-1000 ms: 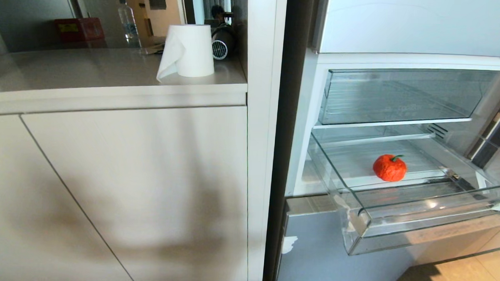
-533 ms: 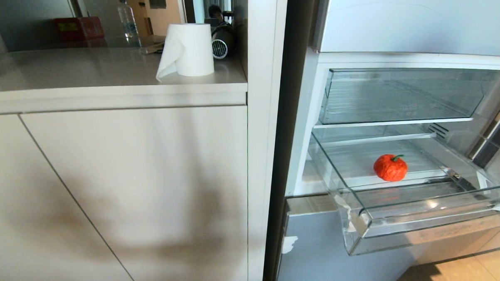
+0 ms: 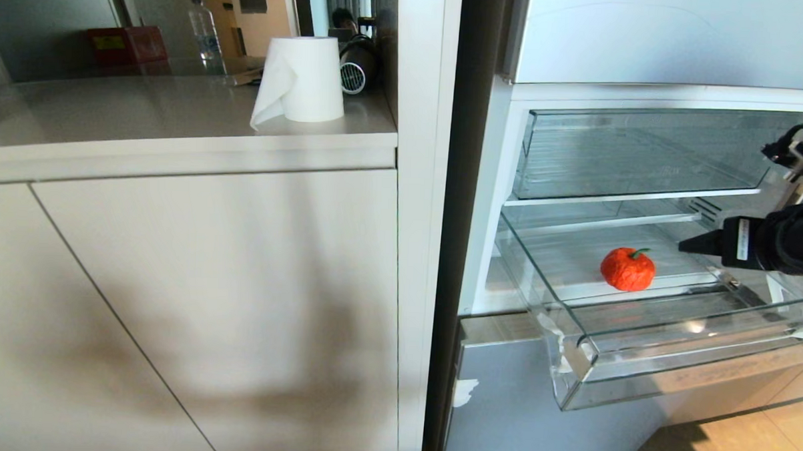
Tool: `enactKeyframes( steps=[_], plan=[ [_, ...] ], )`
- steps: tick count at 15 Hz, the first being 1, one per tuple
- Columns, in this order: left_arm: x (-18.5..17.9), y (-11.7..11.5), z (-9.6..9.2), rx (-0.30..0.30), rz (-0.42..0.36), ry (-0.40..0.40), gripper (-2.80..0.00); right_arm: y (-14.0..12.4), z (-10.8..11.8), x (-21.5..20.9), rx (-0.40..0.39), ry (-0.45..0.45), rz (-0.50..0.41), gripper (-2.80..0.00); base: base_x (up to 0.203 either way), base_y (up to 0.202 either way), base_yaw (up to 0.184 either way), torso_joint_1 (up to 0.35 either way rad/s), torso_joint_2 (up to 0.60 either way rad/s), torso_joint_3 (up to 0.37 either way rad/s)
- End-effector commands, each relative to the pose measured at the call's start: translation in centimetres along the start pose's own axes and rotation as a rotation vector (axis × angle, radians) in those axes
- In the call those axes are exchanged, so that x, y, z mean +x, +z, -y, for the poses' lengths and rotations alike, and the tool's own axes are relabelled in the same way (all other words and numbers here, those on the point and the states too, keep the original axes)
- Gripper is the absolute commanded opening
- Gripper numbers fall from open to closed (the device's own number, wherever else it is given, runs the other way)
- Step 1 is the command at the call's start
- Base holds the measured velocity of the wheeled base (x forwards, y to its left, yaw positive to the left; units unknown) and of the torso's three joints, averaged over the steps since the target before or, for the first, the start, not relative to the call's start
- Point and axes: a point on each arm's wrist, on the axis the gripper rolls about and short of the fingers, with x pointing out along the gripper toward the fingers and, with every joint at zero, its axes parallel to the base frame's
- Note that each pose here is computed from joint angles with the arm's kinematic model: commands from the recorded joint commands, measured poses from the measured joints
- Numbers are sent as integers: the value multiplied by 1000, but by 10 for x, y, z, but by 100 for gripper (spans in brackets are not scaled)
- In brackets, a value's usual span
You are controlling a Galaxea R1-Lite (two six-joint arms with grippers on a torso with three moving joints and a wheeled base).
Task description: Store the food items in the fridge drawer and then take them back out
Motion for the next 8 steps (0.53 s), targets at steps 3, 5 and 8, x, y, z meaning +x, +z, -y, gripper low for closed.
enactKeyframes(
  steps=[3,5,8],
  plan=[
    [0,0,0,0,-1,0,-280,3,-2,58,6,4,-91,0,0,0,0,0,0,0],
    [0,0,0,0,-1,0,-280,-1,-2,77,5,2,-132,0,0,0,0,0,0,0],
    [0,0,0,0,-1,0,-280,-8,-3,99,7,-1,-174,0,0,0,0,0,0,0]
  ],
)
